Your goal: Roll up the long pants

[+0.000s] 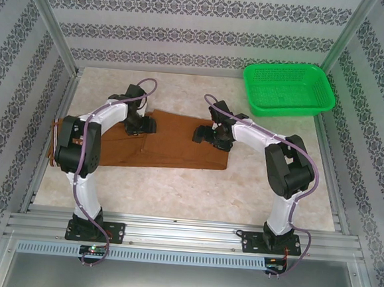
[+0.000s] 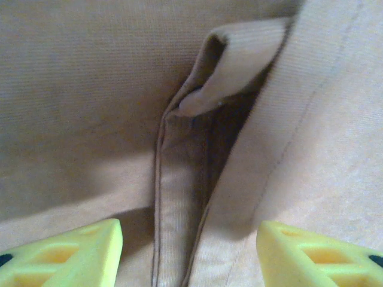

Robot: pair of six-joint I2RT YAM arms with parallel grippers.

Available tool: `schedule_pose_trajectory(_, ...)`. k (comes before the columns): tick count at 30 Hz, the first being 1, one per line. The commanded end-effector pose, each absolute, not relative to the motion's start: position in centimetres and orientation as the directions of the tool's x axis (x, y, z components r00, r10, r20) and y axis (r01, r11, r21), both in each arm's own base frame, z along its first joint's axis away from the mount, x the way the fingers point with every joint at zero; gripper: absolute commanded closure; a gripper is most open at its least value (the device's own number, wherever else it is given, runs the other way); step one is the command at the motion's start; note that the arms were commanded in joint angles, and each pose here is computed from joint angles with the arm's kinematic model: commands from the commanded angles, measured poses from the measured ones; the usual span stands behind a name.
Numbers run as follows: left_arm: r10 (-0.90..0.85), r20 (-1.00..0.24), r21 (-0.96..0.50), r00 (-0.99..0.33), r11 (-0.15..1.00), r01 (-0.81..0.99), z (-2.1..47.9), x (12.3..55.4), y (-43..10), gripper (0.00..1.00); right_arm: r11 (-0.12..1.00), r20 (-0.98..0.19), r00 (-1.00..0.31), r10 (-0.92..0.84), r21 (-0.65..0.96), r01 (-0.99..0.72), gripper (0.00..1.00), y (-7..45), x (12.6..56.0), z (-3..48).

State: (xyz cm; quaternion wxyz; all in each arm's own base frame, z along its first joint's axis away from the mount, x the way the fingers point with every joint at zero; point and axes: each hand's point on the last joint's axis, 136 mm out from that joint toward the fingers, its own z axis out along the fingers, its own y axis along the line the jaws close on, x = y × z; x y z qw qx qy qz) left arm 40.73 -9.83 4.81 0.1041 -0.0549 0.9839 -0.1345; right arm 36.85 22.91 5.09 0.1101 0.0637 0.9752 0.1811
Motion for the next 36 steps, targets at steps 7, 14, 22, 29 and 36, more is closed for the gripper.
schedule_pose_trajectory(7,-0.138,-0.098,-0.435,-0.986,0.897,-0.082,2.9,40.0,-12.1,0.53,0.938,-0.178,-0.972,0.151,0.336,0.085,0.04,22.6,36.4,4.7)
schedule_pose_trajectory(14,-0.18,-0.142,-0.407,-0.973,0.907,-0.108,4.6,40.3,-11.3,1.0,0.94,-0.216,-0.961,0.172,0.328,0.094,0.04,22.1,37.0,5.7)
schedule_pose_trajectory(22,-0.296,-0.304,-0.408,-0.905,0.899,-0.157,15.3,40.6,-6.7,1.0,0.938,-0.274,-0.941,0.201,0.33,0.104,0.04,19.8,38.8,8.0)
schedule_pose_trajectory(29,-0.338,-0.336,-0.368,-0.879,0.906,-0.208,18.8,39.5,-3.1,0.83,0.932,-0.271,-0.937,0.22,0.343,0.12,0.04,18.9,39.5,7.8)
schedule_pose_trajectory(36,-0.347,-0.215,-0.356,-0.913,0.898,-0.257,13.0,38.6,-3.5,0.81,0.929,-0.249,-0.953,0.171,0.363,0.072,0.04,21.1,39.5,6.8)
